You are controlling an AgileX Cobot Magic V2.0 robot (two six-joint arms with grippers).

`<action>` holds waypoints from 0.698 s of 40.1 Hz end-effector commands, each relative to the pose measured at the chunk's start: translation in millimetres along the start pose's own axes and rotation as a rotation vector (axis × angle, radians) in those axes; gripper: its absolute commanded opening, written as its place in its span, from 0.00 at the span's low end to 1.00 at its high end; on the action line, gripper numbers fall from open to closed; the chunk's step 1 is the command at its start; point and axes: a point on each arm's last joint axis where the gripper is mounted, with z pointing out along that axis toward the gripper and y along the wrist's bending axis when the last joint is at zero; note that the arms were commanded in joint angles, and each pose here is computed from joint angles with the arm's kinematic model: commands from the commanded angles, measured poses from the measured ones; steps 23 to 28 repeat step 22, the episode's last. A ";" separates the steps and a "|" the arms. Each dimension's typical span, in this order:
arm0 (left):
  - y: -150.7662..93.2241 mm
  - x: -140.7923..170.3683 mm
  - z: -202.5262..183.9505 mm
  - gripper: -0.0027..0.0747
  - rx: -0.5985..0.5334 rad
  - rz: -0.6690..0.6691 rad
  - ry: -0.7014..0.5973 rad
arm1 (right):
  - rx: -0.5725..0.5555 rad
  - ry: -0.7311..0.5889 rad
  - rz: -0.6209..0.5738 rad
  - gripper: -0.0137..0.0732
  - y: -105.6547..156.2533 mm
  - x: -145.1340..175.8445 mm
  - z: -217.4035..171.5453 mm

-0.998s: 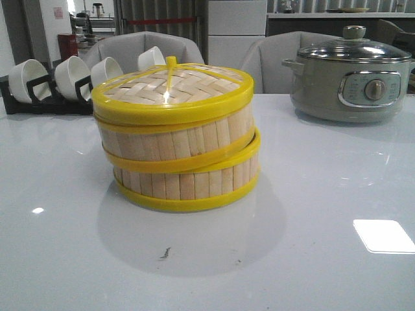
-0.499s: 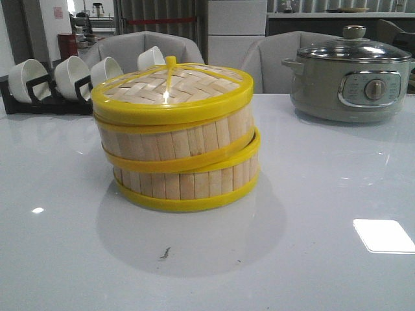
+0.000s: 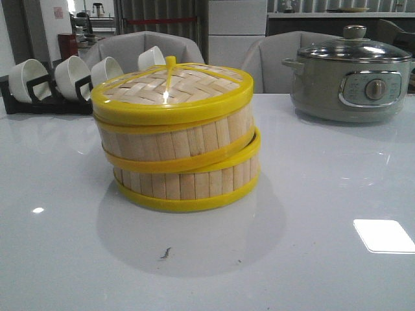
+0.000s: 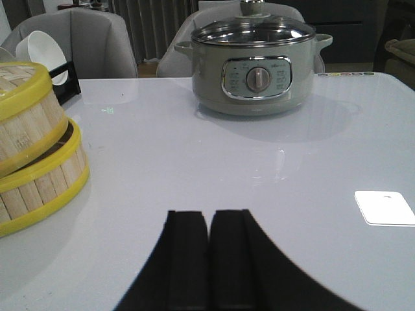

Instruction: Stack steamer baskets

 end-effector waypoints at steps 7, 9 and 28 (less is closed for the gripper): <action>-1.4 -6.8 -1.3 0.14 0.019 -0.009 -0.086 | -0.011 -0.105 -0.017 0.19 1.3 -12.3 -2.9; -1.4 -6.8 -1.3 0.14 0.019 -0.009 -0.086 | -0.010 -0.101 -0.017 0.19 1.3 -11.9 -2.9; -1.4 -6.8 -1.3 0.14 0.019 -0.009 -0.086 | -0.010 -0.101 -0.017 0.19 1.3 -11.9 -2.9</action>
